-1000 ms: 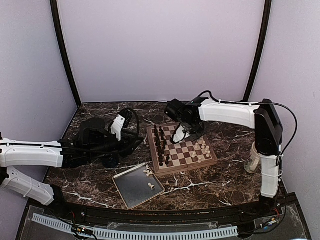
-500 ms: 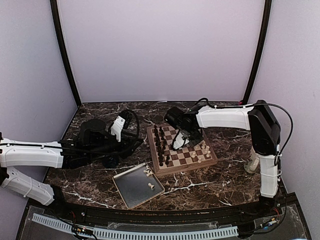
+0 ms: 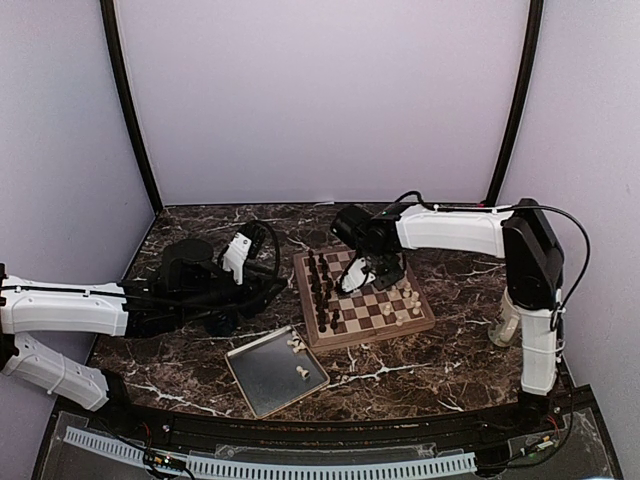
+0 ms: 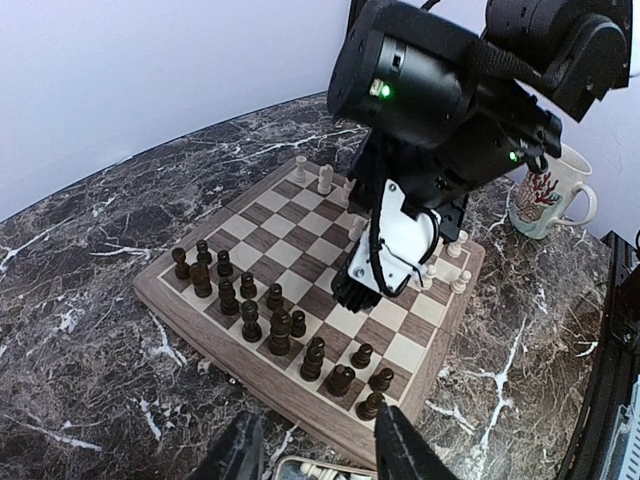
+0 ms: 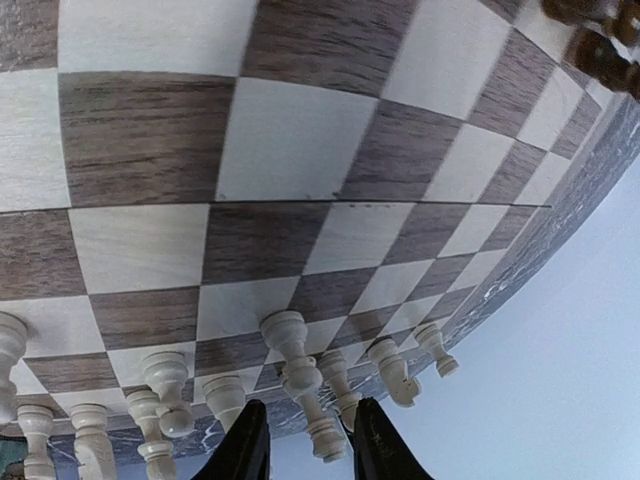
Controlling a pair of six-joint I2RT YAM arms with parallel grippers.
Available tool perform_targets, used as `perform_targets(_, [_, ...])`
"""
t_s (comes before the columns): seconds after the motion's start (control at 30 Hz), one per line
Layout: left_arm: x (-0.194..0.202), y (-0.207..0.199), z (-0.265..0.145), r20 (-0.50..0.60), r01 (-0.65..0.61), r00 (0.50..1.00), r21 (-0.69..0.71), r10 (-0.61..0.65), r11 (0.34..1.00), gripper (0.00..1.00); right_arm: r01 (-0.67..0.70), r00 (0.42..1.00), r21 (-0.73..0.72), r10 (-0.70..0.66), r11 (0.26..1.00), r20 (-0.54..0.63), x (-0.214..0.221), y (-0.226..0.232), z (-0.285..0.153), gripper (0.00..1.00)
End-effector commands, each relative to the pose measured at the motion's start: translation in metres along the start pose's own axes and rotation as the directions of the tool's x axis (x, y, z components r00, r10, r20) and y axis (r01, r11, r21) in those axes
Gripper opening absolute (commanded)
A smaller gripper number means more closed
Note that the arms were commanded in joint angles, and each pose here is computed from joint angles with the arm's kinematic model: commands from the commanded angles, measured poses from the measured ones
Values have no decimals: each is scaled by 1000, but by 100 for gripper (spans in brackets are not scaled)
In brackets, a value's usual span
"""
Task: Set up the chess pieces on the board
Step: Place the pawn on the chessboard, then move the pawn to b2.
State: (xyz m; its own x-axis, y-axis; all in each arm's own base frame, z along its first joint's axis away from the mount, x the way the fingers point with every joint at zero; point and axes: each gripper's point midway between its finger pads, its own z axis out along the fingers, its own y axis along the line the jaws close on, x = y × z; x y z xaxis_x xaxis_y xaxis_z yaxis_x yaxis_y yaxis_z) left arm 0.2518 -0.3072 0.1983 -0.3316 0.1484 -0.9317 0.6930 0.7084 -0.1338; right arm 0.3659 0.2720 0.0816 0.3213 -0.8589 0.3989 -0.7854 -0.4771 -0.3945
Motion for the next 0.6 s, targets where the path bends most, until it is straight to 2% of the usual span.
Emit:
perform_targets(0.0, [0, -3, -1, 4, -1, 1000, 9, 1, 1000, 40, -212, 963, -17, 212, 977, 165, 15, -26, -46, 31])
perform_targets(0.07, [-2, -3, -1, 11, -1, 1000, 9, 1, 1000, 40, -290, 913, -113, 310, 950, 265, 10, -25, -62, 31])
perform_targets(0.2, [-3, -4, -1, 13, -5, 1000, 14, 5, 1000, 41, -373, 766, -355, 500, 857, 404, -2, -7, -82, 29])
perform_targets(0.4, [-7, -7, 1, 6, -10, 1000, 28, 10, 1000, 40, -407, 592, -593, 695, 695, 408, -17, 23, -78, 29])
perform_targets(0.57, [-9, -10, 4, -2, -13, 1000, 39, 13, 999, 41, -399, 533, -653, 742, 644, 407, -28, 34, -78, 34])
